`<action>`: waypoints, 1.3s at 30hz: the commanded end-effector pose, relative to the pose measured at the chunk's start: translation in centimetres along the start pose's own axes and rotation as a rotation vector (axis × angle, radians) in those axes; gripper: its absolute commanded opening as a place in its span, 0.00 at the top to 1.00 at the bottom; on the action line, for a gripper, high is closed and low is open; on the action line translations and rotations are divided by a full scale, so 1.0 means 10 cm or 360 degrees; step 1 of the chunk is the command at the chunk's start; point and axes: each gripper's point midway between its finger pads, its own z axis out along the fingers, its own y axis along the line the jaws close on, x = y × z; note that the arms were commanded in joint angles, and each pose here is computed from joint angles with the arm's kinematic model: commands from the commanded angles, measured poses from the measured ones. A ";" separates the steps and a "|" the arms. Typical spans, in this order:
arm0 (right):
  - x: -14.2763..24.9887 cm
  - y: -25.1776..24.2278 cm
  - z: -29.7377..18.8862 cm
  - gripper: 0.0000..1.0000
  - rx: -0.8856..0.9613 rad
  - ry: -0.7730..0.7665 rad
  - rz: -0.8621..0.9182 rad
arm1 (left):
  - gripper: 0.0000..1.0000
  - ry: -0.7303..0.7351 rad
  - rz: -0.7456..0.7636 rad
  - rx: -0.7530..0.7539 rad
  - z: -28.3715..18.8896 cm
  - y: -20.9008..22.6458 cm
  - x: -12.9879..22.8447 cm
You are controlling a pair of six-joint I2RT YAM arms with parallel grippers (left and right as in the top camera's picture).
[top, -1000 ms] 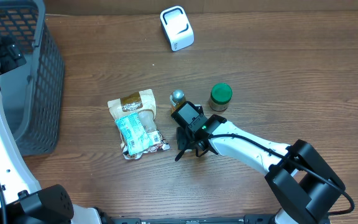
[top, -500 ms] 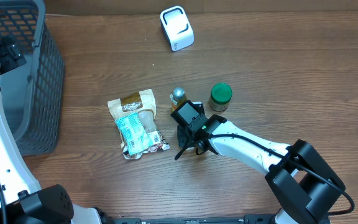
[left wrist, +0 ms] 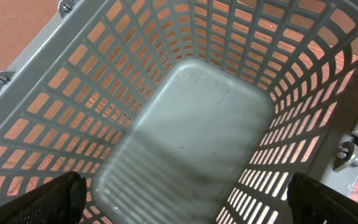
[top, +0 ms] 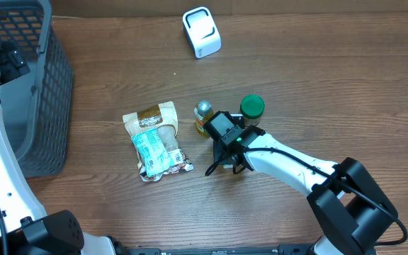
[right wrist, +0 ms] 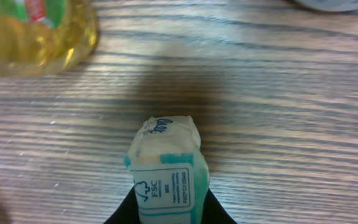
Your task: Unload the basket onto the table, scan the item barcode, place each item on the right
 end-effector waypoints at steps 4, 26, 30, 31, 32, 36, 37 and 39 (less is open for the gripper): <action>-0.18 -0.15 -0.09 0.82 0.0060 -0.0094 0.0052 | 0.00 -0.0026 0.0026 0.0016 -0.04 -0.01 -0.05; -0.30 -0.10 -0.18 0.28 0.0030 -0.0134 0.0039 | 0.00 -0.0026 0.0026 0.0016 -0.04 -0.01 -0.05; -0.56 -0.06 -0.50 0.28 0.0001 -0.0216 -0.0013 | 0.00 -0.0026 0.0026 0.0016 -0.04 -0.02 -0.05; -0.61 -0.06 -0.56 0.28 -0.0004 -0.0229 -0.0001 | 0.01 -0.0026 0.0027 0.0016 -0.04 -0.02 -0.05; -0.66 -0.07 -0.63 0.28 -0.0010 -0.0245 0.0014 | 0.01 -0.0026 0.0026 0.0016 -0.04 -0.01 -0.05; -0.89 -0.17 -0.87 0.27 -0.0028 -0.0308 0.0093 | 0.00 -0.0026 0.0026 0.0016 -0.04 -0.01 -0.05; -0.94 -0.20 -0.91 0.27 -0.0031 -0.0324 0.0114 | 0.00 -0.0026 0.0026 0.0015 -0.04 -0.01 -0.05; -1.02 -0.28 -0.94 0.20 -0.0026 -0.0345 0.0159 | 0.01 -0.0026 0.0026 0.0015 -0.04 -0.01 -0.05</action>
